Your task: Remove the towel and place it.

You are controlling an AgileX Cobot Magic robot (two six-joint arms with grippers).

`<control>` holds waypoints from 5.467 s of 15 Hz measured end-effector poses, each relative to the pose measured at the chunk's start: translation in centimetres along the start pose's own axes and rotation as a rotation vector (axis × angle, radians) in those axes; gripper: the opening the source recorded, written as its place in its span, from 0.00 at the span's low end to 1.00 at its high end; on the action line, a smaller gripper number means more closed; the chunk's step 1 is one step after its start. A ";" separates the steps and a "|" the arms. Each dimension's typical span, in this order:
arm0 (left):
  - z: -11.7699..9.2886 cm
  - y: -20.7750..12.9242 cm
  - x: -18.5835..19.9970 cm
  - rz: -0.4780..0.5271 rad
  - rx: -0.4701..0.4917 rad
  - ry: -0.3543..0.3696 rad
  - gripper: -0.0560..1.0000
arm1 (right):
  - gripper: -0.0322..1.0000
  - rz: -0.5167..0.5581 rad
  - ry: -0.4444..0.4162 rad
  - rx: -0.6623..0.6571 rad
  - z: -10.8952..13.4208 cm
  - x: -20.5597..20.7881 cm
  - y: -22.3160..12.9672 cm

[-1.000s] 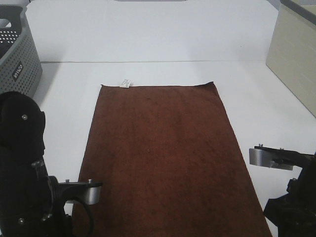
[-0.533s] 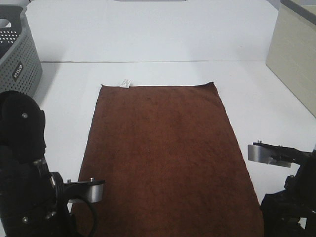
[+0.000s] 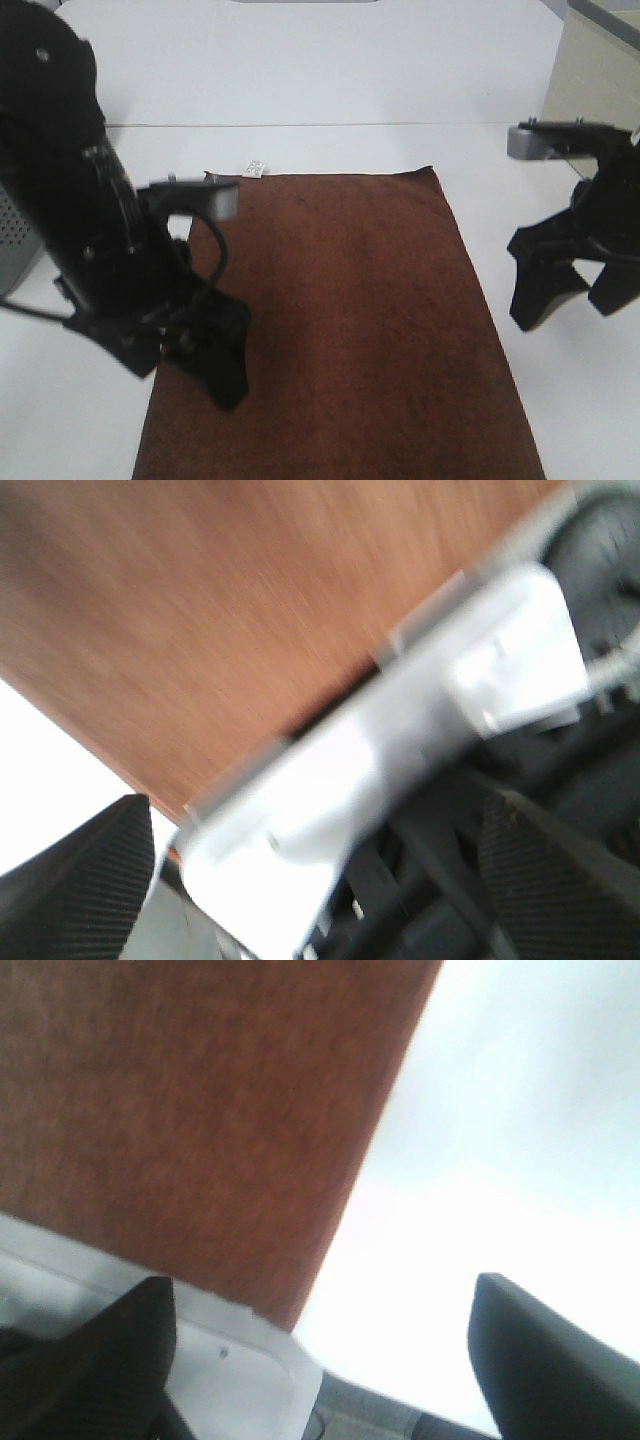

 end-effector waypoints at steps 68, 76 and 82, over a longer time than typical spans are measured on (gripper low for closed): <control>14.9 28.5 0.3 -0.657 0.045 0.176 0.05 | 0.04 -0.539 -0.006 0.022 -10.2 -7.4 28.6; 14.8 30.9 3.2 -0.956 -0.004 0.225 0.05 | 0.04 -0.788 -0.086 0.027 -10.6 -3.1 31.3; 14.9 31.2 3.8 -1.008 -0.023 0.245 0.05 | 0.04 -0.847 -0.102 0.010 -10.9 -2.9 31.8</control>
Point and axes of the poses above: a point on each arm's last joint axis where the gripper is mounted, x pointing back along that axis away from the gripper, z along the wrist's bending axis when the last joint is at zero, y = z × x, the point moved 2 cm from there along -x, pointing out along that axis toward the gripper, and after that the axes turned 7 degrees about x, right-handed, at the moved point
